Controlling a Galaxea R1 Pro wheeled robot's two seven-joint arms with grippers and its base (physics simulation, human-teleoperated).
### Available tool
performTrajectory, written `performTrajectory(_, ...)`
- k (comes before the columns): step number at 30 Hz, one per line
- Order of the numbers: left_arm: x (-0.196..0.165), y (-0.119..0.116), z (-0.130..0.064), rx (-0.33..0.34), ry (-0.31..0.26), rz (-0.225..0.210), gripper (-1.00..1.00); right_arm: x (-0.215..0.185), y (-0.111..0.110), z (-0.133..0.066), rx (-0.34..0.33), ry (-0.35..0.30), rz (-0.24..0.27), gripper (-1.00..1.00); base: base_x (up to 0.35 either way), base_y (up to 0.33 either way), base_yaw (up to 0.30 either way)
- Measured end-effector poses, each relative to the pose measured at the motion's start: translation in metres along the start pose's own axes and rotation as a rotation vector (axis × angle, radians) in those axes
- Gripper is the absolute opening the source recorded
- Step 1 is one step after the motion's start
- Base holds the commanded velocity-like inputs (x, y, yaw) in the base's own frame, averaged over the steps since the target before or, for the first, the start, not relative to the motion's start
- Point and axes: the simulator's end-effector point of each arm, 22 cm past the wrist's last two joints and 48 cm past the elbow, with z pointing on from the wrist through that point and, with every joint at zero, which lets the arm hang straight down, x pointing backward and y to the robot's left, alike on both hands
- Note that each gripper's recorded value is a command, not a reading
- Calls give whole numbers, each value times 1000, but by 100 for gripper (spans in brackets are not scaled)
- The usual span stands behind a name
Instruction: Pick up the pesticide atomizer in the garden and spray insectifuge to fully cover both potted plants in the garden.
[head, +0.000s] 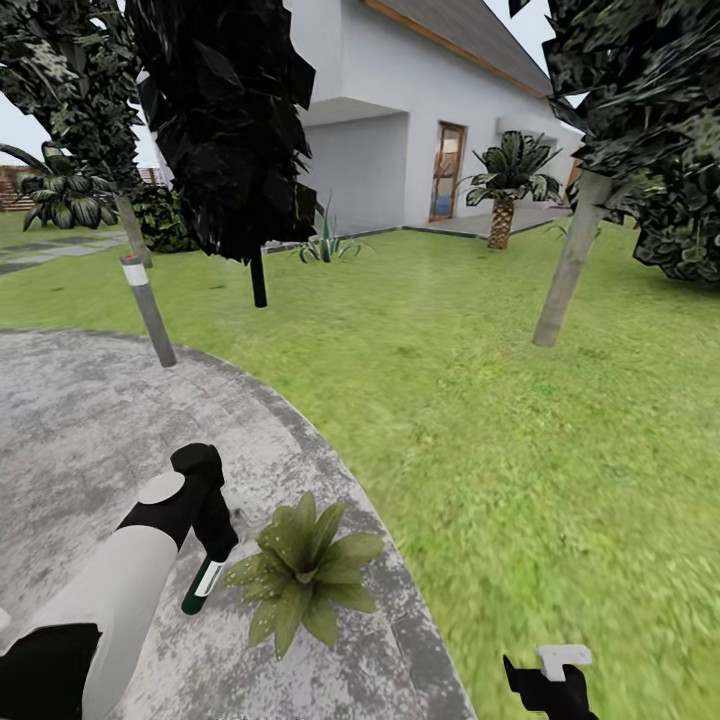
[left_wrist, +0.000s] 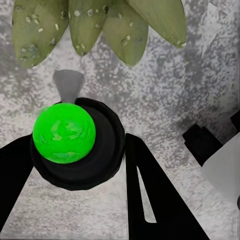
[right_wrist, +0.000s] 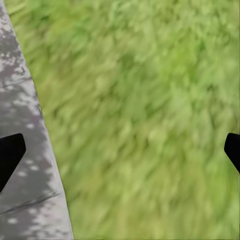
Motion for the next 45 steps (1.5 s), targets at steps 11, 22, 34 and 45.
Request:
performTrajectory(11,1,-2,2,5,0,-1,-100,1,1,0,-1,2,1,100,0,-30,274)
performTrajectory(22,1,-2,2,6,0,-1,-100,1,1,0,-3,3,1,100,0,-268,113)
performTrajectory(34,1,-2,2,5,0,-2,-100,1,2,0,-3,3,0,100,29,-273,259)
performTrajectory(45,3,-2,3,8,4,-3,-100,1,2,0,-3,3,0,100,148,-260,278)
